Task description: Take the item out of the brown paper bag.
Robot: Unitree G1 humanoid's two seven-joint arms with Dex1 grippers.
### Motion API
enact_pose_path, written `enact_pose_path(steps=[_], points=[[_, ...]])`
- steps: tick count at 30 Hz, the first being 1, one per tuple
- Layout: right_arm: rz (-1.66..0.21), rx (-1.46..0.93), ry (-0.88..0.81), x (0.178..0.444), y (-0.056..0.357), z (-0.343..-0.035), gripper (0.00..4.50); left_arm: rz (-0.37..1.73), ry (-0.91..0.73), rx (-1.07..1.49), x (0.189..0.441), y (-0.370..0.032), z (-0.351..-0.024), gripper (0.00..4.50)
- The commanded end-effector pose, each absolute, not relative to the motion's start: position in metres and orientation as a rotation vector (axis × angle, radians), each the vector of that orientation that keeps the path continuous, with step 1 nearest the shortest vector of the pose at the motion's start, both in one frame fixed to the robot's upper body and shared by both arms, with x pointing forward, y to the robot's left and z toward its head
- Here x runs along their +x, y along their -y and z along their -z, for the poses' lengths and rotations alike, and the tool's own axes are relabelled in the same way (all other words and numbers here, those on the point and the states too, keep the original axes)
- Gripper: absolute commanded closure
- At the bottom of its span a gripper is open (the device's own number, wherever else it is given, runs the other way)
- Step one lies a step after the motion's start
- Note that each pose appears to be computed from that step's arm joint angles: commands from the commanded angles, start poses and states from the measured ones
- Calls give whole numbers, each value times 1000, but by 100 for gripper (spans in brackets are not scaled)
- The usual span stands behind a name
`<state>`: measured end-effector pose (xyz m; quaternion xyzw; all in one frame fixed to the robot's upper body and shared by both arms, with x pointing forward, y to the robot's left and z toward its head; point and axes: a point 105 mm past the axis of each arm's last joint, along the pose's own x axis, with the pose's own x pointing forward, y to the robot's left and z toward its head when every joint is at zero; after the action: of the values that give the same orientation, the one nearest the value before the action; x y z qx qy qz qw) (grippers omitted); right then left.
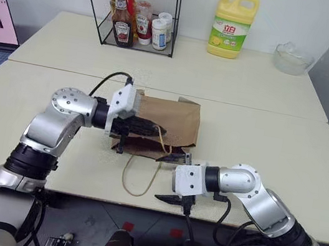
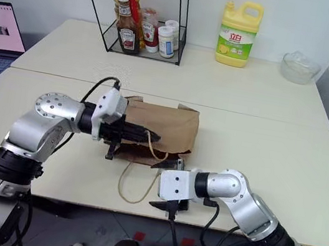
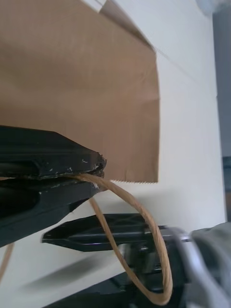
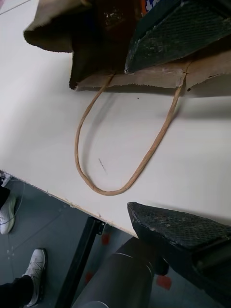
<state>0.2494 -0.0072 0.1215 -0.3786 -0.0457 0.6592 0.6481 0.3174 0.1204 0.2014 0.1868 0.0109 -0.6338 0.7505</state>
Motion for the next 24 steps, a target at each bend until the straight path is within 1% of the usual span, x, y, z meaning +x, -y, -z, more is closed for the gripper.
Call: enact_pose_path(steps=[1, 10, 18, 24], points=[[-1514, -912, 145, 250, -1, -124, 0, 1359, 19, 308, 322, -120, -230, 448], [-1501, -1032, 93, 262, -10, -108, 0, 1348, 34, 217, 326, -116, -251, 448], [-1507, -1037, 17, 266, -12, -99, 0, 1277, 98, 108, 341, -106, -288, 448], [-1497, -1027, -12, 268, -11, -97, 0, 1263, 107, 104, 346, -110, -296, 448]])
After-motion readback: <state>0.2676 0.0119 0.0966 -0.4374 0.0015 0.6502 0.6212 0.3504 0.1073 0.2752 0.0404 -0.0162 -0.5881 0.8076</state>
